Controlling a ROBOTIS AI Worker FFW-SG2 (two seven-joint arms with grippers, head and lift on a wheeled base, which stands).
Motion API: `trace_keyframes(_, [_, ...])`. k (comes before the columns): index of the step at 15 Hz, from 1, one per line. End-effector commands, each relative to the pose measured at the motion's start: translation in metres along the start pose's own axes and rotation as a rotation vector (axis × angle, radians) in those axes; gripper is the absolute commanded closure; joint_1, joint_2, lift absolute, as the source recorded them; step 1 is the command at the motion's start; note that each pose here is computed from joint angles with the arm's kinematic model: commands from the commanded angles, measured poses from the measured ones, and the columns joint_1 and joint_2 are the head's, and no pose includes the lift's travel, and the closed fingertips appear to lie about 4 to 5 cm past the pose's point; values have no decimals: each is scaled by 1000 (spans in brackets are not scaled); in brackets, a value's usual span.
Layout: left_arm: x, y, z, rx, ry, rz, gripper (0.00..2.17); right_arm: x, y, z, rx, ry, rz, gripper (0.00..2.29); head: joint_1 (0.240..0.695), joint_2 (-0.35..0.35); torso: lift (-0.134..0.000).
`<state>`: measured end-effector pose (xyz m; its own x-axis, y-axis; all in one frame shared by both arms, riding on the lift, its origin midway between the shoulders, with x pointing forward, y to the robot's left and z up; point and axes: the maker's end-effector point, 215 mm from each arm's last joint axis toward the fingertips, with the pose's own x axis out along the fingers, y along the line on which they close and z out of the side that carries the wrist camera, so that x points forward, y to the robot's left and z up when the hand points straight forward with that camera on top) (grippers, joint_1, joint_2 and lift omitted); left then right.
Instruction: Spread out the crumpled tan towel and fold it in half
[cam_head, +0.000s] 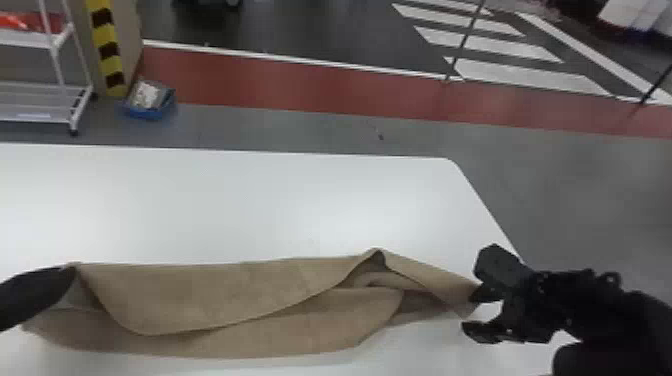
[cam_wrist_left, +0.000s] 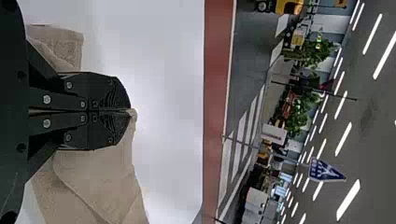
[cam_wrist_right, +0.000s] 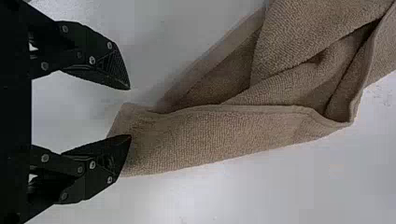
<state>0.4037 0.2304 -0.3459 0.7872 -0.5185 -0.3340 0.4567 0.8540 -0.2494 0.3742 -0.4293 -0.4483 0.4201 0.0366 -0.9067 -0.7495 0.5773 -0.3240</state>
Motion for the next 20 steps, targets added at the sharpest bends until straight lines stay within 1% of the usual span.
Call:
trace_keyframes(1, [-1,1,0,-6,-3,2,1885,1,-1,-2,-10,22,-8,616,695,-285,-120])
trace_keyframes(4, [0,0,0,-5,-5,-1,1885,5,0,-4,-1,43,-5,616,695,-286,-120])
trace_keyframes(9, [-1,0,-1,-8,-3,-3,1885,8,-3,-3,35,38,-2,623,695,-290,-120])
trace_keyframes(10, [-1,0,-1,-8,-3,-3,1885,8,-3,-3,38,38,-1,775,695,-290,-120])
trace_keyframes(11, [-1,0,-1,-8,-5,-6,1885,8,-4,-2,38,35,-3,880,695,-290,-120])
trace_keyframes(12, [0,0,-2,-10,-3,-6,1885,8,-5,-1,42,32,-3,883,695,-289,-120])
trace_keyframes(14, [0,0,-2,-9,-4,-7,1885,6,-7,-2,50,22,-3,1207,695,-288,-120])
trace_keyframes(16, [-1,0,-2,-8,-5,-6,1885,-2,-12,2,79,-29,-4,1210,695,-288,-120])
trace_keyframes(18, [-1,1,-1,-8,-5,-4,1885,-23,-22,13,111,-117,-20,1214,695,-287,-120])
trace_keyframes(20, [-1,2,-1,-7,-7,-3,1885,-62,-43,28,156,-275,-54,1214,695,-282,-120])
